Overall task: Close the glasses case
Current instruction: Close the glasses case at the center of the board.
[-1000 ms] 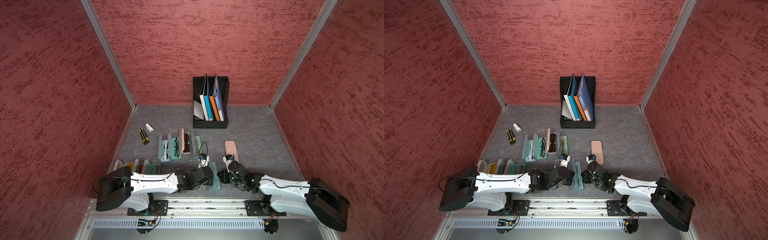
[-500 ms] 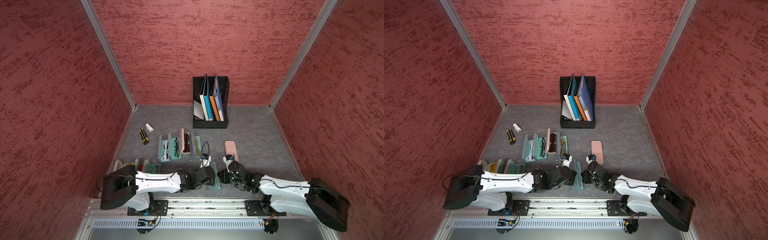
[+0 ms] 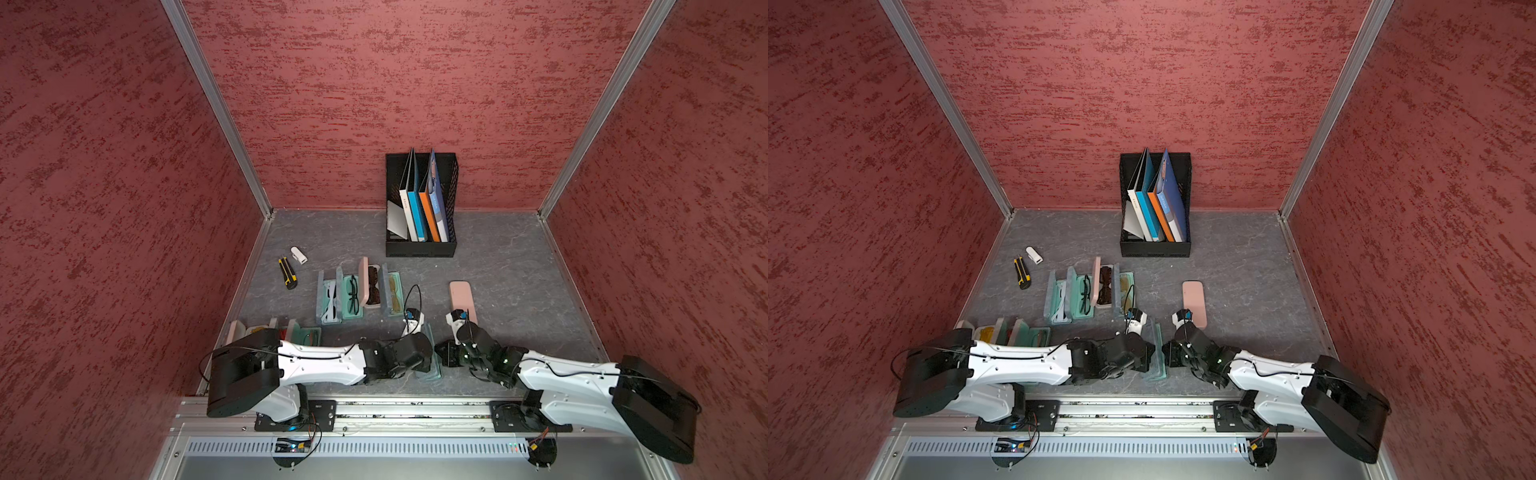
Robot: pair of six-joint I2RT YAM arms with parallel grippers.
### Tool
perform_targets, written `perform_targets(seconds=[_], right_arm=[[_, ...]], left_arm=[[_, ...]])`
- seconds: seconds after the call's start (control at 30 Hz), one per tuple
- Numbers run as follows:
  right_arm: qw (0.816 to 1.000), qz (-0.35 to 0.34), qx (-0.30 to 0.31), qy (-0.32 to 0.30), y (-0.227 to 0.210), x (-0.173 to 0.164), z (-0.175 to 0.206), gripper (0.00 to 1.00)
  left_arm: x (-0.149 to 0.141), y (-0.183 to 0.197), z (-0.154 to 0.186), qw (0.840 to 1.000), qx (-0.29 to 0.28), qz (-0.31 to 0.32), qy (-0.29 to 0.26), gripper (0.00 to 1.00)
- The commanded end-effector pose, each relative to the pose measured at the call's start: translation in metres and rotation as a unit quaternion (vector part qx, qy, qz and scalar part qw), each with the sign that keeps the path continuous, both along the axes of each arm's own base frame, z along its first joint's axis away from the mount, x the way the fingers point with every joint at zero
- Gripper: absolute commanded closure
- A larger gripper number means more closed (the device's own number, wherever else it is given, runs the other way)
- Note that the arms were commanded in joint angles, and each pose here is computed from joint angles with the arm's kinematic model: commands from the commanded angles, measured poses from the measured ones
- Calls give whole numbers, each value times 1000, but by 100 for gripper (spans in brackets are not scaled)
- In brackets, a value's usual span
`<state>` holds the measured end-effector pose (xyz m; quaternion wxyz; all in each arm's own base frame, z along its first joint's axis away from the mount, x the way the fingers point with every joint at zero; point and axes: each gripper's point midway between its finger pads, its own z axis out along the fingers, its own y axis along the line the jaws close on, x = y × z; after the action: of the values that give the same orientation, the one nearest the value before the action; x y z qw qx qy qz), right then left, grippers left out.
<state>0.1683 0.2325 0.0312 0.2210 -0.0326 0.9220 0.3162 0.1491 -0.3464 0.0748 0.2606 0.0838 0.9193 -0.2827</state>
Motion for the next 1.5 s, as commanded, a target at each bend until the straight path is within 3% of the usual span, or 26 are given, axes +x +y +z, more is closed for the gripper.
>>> perform_targets(seconds=[0.0,0.27,0.37,0.43,0.53,0.6,1.0,1.2,1.47], right_arm=[[1000,-2,-12,9,-8,-5,-9,93],[1000,-5,-17,9,-11,-5,-9,92],[1000,-8,-18,10,-13,-5,-9,90],[1000,-9,-18,9,-13,-4,-8,89],[1000,-13,-20,7,-17,-4,-6,82],[1000,-15,-18,2,-19,-3,-2,79],[999,-35,-23,0,-40,-3,9,73],[997,-49,-52,11,-54,-4,4,54],[993,-89,-80,-5,-79,3,23,31]], left_arm=[[-4,-1,-9,1000,16,-8,13,87],[-2,0,-6,1000,14,-7,11,87],[-3,3,-2,1000,5,-5,11,82],[-5,6,1,1000,0,-4,11,70],[-7,10,3,1000,-2,0,13,43],[-7,12,0,1000,2,4,17,36],[-5,6,-13,1000,11,5,26,31],[-5,1,-22,999,21,2,34,29],[-5,-2,-32,999,27,0,42,29]])
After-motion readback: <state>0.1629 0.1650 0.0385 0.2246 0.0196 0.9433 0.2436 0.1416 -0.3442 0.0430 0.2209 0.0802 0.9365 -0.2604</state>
